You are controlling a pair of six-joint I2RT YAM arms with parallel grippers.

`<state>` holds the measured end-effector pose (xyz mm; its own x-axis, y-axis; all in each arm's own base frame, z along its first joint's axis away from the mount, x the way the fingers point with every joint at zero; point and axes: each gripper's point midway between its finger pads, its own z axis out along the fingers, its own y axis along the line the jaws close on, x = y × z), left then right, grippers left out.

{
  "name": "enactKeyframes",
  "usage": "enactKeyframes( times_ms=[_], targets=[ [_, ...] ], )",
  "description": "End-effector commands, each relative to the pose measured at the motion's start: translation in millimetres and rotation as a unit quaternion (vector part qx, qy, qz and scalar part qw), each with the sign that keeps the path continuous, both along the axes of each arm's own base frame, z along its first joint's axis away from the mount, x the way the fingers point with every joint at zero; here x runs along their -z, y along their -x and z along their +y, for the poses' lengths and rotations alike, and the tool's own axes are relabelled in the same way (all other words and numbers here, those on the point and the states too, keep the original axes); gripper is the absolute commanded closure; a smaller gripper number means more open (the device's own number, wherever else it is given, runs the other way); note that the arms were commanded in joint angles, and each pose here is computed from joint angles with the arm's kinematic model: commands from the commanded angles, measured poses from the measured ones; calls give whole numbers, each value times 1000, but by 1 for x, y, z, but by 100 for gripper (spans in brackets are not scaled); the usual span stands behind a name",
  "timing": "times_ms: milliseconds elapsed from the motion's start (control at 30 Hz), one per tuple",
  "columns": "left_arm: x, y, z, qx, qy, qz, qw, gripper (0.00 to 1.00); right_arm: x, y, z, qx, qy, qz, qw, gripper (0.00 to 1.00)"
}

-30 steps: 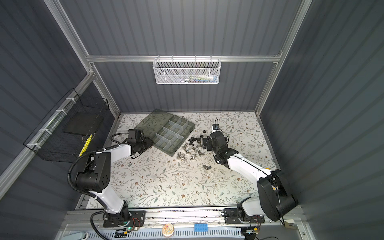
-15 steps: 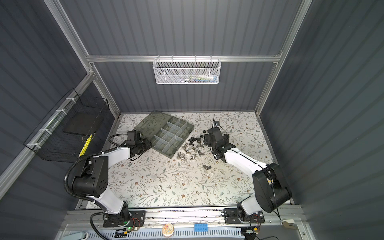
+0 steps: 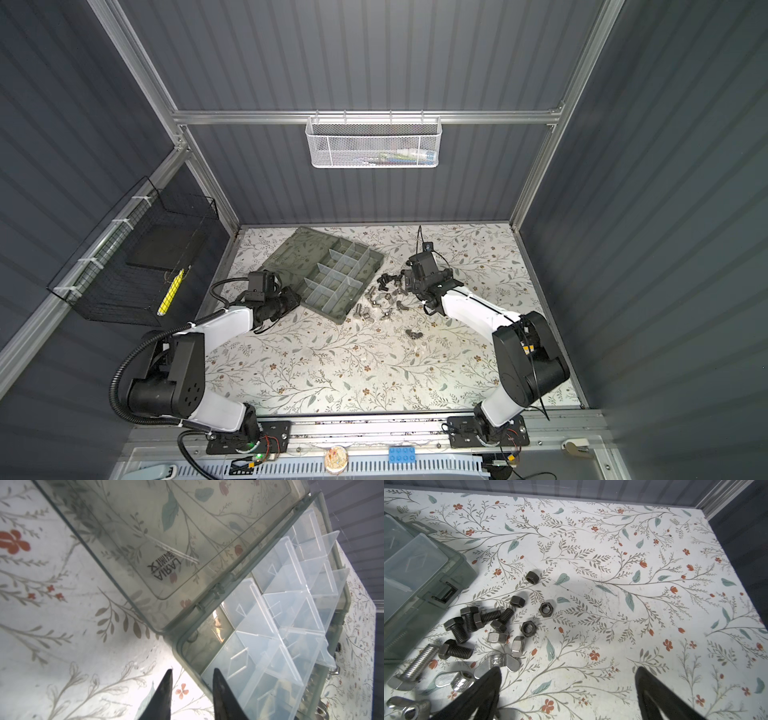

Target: Sort the screws and nuts into containers

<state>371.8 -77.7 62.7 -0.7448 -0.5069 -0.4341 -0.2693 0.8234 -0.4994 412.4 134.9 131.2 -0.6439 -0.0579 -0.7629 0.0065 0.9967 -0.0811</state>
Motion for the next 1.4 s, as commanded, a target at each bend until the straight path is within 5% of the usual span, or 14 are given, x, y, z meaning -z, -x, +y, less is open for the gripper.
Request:
enactKeyframes(
  times_ms=[0,100,267,300,500,833,1167,1367],
  targets=[
    [8,20,-7,13,12,31,999,63,4,4,12,-19,-24,24,999,1],
    [2,22,-3,13,-3,23,1000,53,8,5,11,-17,-33,30,999,1],
    [-13,20,2,14,-20,9,1000,4,11,6,11,-18,-73,46,996,1],
    [-17,19,2,15,-22,4,1000,0,12,6,11,-19,-77,50,996,1],
    [-42,18,-1,26,-30,-26,999,0,10,0,5,-11,-90,53,995,1],
    [-90,12,-50,99,-126,-96,982,0,28,-14,19,-18,-116,105,988,14],
    [-124,1,-132,190,-275,-165,928,0,57,-29,37,-23,-140,152,978,38],
    [-130,-5,-147,205,-300,-179,914,0,75,-29,46,-27,-153,177,972,48]
  ],
)
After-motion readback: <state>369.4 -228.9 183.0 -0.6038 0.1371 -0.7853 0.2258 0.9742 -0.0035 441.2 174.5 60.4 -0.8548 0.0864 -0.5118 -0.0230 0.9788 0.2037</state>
